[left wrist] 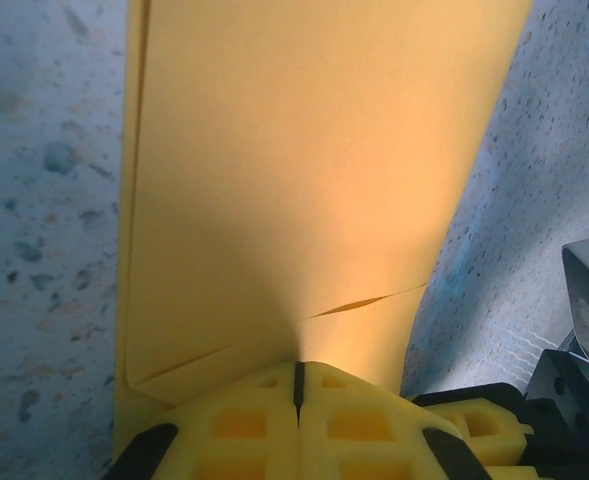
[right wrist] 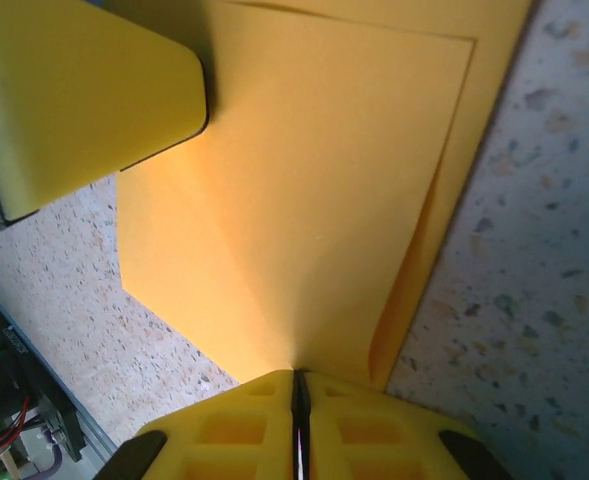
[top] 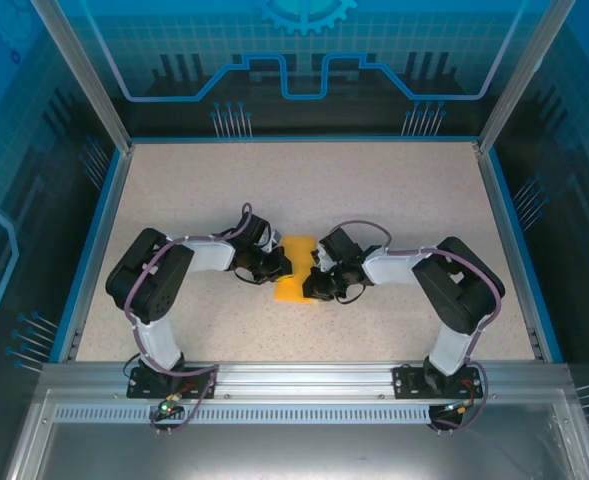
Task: Fold a paper plane with a square sheet of paper (pick it up from the middle)
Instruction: Fold the triangle a second time at the center of the table, then turn over the paper at the center of the table.
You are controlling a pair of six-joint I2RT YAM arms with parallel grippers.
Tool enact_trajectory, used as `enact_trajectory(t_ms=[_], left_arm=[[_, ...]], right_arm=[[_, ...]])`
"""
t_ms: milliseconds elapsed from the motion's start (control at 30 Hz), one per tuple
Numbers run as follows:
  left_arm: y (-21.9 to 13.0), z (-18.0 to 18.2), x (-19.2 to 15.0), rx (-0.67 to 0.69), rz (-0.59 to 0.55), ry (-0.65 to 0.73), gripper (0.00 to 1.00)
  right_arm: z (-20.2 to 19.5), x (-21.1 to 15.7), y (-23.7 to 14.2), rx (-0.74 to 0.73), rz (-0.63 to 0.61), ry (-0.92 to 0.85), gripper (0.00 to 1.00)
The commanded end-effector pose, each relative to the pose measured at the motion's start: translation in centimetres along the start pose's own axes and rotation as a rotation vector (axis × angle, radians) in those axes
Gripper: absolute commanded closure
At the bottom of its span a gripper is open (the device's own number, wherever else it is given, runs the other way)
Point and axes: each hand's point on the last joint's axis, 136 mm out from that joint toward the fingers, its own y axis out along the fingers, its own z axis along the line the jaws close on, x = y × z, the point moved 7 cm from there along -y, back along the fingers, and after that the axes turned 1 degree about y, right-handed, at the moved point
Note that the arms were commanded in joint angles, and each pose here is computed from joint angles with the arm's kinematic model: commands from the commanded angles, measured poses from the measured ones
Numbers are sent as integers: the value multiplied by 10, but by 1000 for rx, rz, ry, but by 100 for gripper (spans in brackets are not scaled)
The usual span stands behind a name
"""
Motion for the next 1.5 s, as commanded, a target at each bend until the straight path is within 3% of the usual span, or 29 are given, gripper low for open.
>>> enact_trajectory(t_ms=[0,500,933,1200,1333,1467], left_arm=[[11,29,-9,139,30,-48,98],[9,30,-12,132,30,-50,98],[10,30,-12,128,32,-48,98],[10,29,-11,131,34,-48,98],[9,28,-11,128,35,-48,98],[6,26,-12,122,33,-41,98]], right_arm=[[-35,-21,14,-150,65,84,90],[14,-5,-23,-4,-41,1,89],[-39,-30,12,-129,39,117,90],[-20,-35,-5,-80,13,29,88],[-36,-39,3,-165,54,65,90],[-23,-32,-8,-81,0,51,89]])
